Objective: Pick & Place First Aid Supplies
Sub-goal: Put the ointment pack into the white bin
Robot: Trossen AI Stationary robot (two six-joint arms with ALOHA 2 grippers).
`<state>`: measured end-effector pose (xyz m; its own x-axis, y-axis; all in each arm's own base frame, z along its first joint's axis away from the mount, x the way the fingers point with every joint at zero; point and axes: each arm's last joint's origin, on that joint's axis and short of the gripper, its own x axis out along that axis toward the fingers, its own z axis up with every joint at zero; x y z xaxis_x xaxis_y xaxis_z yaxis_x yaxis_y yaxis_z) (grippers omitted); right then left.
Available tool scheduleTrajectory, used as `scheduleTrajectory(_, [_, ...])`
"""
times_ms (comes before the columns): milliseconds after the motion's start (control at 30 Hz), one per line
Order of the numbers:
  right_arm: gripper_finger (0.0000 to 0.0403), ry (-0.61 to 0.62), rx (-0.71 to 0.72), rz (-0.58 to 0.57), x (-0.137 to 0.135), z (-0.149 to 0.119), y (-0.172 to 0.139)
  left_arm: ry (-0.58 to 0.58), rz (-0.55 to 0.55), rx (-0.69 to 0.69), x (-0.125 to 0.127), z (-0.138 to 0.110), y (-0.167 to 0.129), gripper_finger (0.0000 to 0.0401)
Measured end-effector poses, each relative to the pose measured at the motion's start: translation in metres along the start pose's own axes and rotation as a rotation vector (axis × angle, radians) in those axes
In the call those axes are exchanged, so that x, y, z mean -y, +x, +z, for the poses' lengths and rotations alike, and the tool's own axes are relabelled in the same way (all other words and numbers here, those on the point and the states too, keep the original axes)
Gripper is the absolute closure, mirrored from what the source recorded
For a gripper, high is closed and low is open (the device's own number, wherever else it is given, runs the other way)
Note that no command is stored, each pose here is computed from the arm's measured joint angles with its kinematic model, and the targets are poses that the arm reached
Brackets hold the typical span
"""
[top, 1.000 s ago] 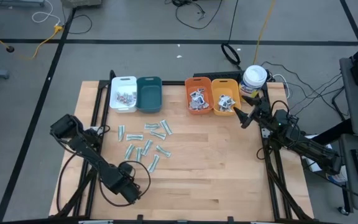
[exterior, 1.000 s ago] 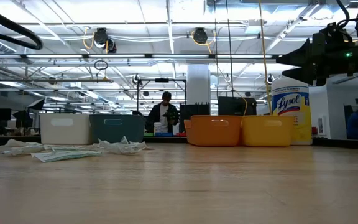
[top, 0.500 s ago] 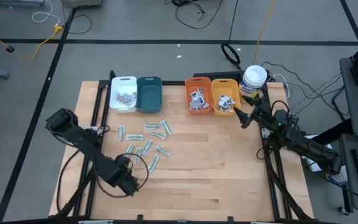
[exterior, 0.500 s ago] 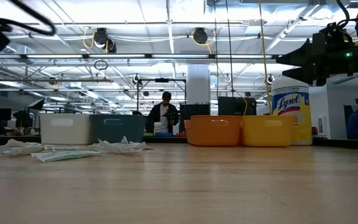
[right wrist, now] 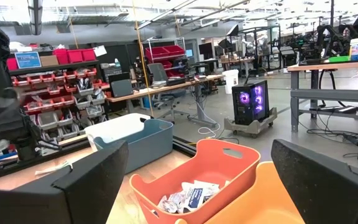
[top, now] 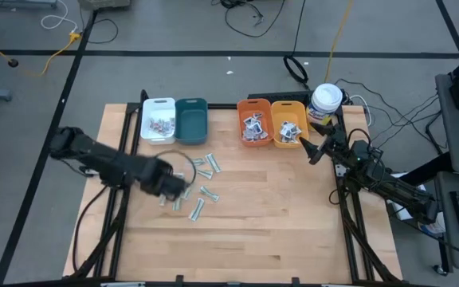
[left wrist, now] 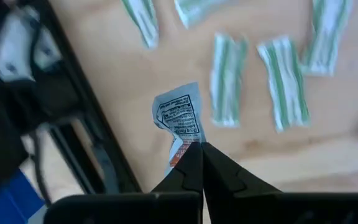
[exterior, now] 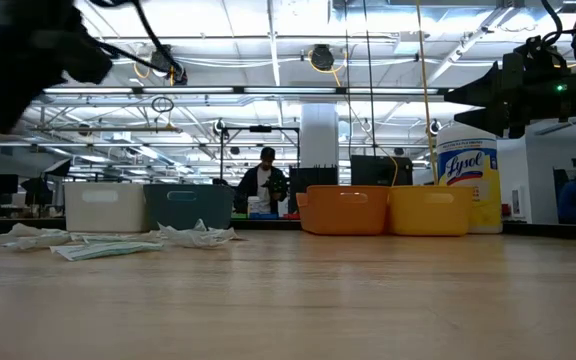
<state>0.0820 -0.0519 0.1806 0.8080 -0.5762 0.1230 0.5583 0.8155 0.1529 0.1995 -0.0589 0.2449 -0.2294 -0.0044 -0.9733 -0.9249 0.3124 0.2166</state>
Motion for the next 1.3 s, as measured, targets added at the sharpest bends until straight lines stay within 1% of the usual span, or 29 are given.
scheduleTrajectory(267, [0.0011,0.0,0.0,0.0,0.0,0.0,0.0,-0.03,0.01,0.029,-0.025,0.073,-0.017,0.0401])
scheduleTrajectory(500, [0.0011,0.0,0.0,0.0,0.0,0.0,0.0,-0.132,-0.016,0.14,-0.062,0.139,-0.043,0.0401])
scheduleTrajectory(667, [0.0011,0.0,0.0,0.0,0.0,0.0,0.0,-0.196,0.0,0.169,-0.088,0.183,-0.046,0.0401])
scheduleTrajectory(800, [0.0011,0.0,0.0,0.0,0.0,0.0,0.0,-0.229,-0.021,0.19,-0.098,0.218,-0.033,0.0401])
scheduleTrajectory(900, [0.0011,0.0,0.0,0.0,0.0,0.0,0.0,-0.246,-0.036,0.185,-0.098,0.243,-0.018,0.0401])
scheduleTrajectory(1033, [0.0011,0.0,0.0,0.0,0.0,0.0,0.0,-0.249,-0.017,0.146,-0.094,0.268,0.005,0.0401])
scheduleTrajectory(1167, [0.0011,0.0,0.0,0.0,0.0,0.0,0.0,-0.245,0.002,0.105,-0.091,0.28,0.022,0.0398])
scheduleTrajectory(1300, [0.0011,0.0,0.0,0.0,0.0,0.0,0.0,-0.264,-0.012,0.079,-0.092,0.282,0.026,0.037])
